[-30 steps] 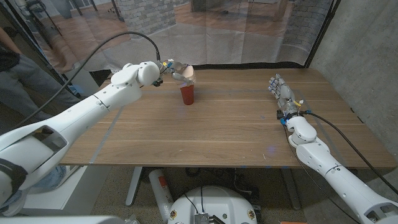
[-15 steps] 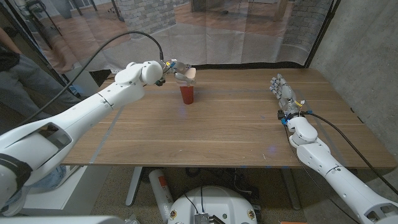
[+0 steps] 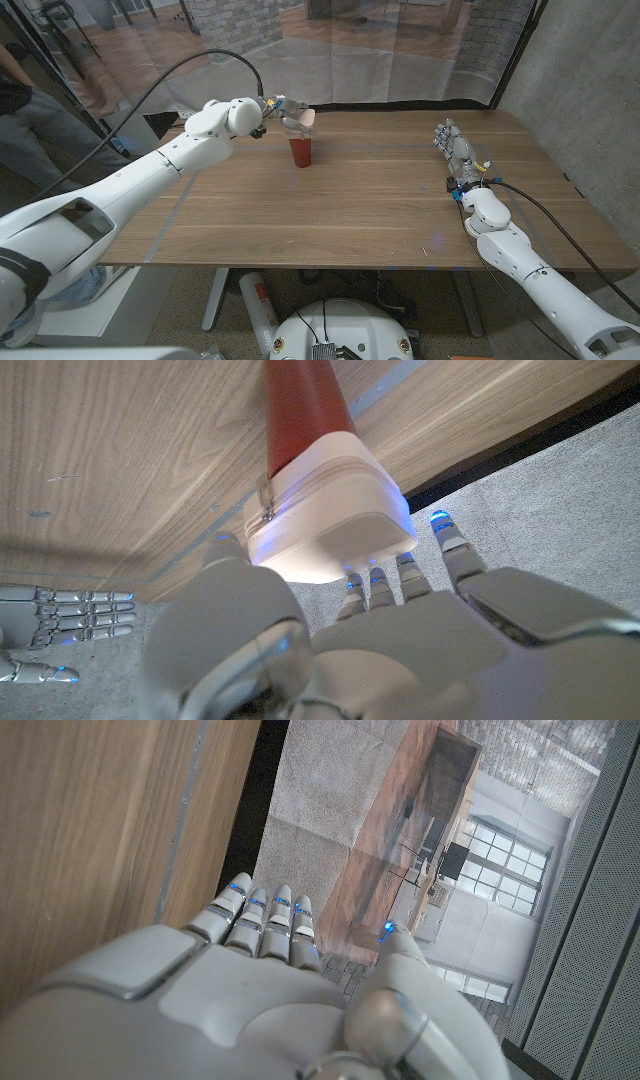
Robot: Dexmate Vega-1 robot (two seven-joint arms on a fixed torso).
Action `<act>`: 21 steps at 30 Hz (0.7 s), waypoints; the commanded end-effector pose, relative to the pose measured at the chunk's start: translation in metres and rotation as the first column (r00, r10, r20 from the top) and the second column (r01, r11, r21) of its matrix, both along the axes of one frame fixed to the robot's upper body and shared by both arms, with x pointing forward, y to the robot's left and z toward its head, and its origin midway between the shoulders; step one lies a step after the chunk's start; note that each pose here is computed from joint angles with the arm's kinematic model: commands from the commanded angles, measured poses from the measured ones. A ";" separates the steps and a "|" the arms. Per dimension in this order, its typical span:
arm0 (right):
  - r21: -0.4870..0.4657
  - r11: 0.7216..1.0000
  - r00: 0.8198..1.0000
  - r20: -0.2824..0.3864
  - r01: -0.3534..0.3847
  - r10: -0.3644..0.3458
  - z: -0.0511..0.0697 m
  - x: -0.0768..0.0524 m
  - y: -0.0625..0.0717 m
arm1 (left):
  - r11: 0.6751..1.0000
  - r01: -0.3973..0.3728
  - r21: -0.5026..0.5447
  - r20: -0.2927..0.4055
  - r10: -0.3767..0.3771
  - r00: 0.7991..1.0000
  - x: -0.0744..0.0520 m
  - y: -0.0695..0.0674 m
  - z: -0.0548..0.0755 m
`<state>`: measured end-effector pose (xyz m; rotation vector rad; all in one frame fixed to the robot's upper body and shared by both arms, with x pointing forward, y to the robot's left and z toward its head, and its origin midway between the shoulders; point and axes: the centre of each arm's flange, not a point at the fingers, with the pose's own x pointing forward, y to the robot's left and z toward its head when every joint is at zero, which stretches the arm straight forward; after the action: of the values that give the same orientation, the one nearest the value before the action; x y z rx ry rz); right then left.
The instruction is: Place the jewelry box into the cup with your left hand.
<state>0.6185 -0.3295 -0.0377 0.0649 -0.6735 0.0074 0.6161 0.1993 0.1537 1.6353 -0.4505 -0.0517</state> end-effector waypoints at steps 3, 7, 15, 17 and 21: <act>-0.003 1.000 1.000 0.008 -0.005 0.005 0.002 -0.001 0.000 | 1.000 -0.004 -0.021 0.033 0.004 0.999 -0.010 0.002 0.008; -0.004 1.000 1.000 0.010 -0.005 0.005 0.002 -0.002 -0.001 | 1.000 -0.004 -0.020 0.043 0.005 0.999 -0.014 0.002 0.012; -0.004 1.000 1.000 0.020 -0.005 0.005 0.004 -0.004 -0.003 | 1.000 0.002 -0.017 0.074 -0.001 0.997 -0.025 -0.002 0.021; -0.005 1.000 1.000 0.021 -0.007 0.007 0.004 -0.005 -0.003 | 1.000 0.003 -0.015 0.084 -0.001 0.996 -0.028 -0.003 0.024; -0.006 1.000 1.000 0.024 -0.007 0.007 0.004 -0.006 -0.003 | 1.000 0.004 -0.013 0.099 -0.003 0.995 -0.035 -0.004 0.029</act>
<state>0.6157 -0.3310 -0.0344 0.0627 -0.6882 0.0139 0.5966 0.1984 0.1703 1.6243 -0.4951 -0.0002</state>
